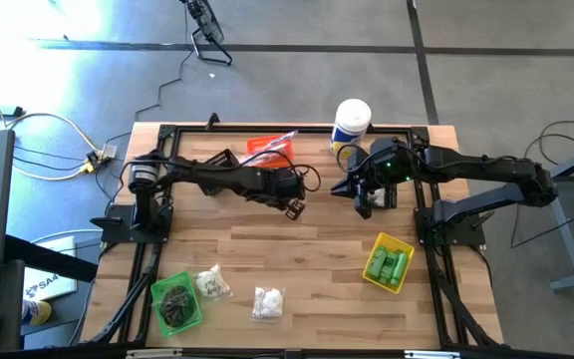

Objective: Pick & Place Travel size toiletries
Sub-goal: Put the blue razor into the left black bin

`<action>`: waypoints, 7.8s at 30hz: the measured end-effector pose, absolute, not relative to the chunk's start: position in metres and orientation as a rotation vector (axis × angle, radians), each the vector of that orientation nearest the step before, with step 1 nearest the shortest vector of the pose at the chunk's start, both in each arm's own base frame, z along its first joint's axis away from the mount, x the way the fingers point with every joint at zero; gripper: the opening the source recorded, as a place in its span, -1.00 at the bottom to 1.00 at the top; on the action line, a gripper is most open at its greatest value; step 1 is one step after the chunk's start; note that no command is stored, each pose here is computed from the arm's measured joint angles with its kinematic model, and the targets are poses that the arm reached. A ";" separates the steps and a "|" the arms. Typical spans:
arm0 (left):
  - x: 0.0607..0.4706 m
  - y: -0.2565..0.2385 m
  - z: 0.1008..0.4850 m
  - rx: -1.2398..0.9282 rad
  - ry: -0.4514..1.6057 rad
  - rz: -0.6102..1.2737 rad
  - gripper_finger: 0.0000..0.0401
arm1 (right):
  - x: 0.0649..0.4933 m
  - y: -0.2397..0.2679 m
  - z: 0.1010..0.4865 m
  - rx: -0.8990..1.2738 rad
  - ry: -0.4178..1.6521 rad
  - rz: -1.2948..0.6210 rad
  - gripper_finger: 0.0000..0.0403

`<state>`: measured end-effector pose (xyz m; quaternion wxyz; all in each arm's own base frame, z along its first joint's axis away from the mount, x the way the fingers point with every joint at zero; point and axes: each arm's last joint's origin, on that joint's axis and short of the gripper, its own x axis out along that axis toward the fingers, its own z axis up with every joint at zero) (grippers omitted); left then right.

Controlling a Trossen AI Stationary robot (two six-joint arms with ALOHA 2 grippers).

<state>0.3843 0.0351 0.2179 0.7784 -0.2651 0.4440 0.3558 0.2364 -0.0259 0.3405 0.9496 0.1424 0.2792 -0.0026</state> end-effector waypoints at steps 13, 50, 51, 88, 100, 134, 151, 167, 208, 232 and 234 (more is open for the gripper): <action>0.324 0.008 0.280 -0.591 1.075 0.769 -0.79 | 0.236 -0.027 0.341 0.232 0.564 -0.014 -0.81; 0.237 0.058 0.248 -0.560 1.395 1.193 -0.99 | 0.236 -0.030 0.342 0.194 0.551 -0.072 -0.81; 0.236 0.058 0.249 -0.564 1.390 1.197 -1.00 | 0.236 -0.030 0.342 0.194 0.551 -0.072 -0.81; 0.209 0.136 0.313 -0.583 0.810 1.046 -0.51 | 0.238 -0.030 0.344 0.273 0.521 -0.088 -0.81; 0.197 0.192 0.303 -0.636 0.756 1.043 -0.01 | 0.239 -0.031 0.346 0.271 0.498 -0.086 -0.81; 0.219 0.282 0.179 -0.708 1.002 1.066 0.00 | 0.238 -0.035 0.346 0.305 0.497 -0.105 -0.81; 0.218 0.292 0.156 -0.702 1.043 1.114 -0.06 | 0.238 -0.035 0.346 0.303 0.496 -0.117 -0.81; 0.218 0.292 0.156 -0.698 1.043 1.118 -0.83 | 0.238 -0.035 0.346 0.304 0.496 -0.116 -0.81; 0.187 0.239 0.268 -0.448 0.985 1.103 -0.88 | 0.239 -0.036 0.347 0.322 0.479 -0.120 -0.81; 0.223 0.124 0.227 -0.484 1.063 0.971 -0.88 | 0.242 -0.036 0.353 0.213 0.411 -0.086 -0.81; 0.222 0.124 0.218 -0.461 1.056 0.974 -0.88 | 0.242 -0.036 0.354 0.213 0.410 -0.086 -0.81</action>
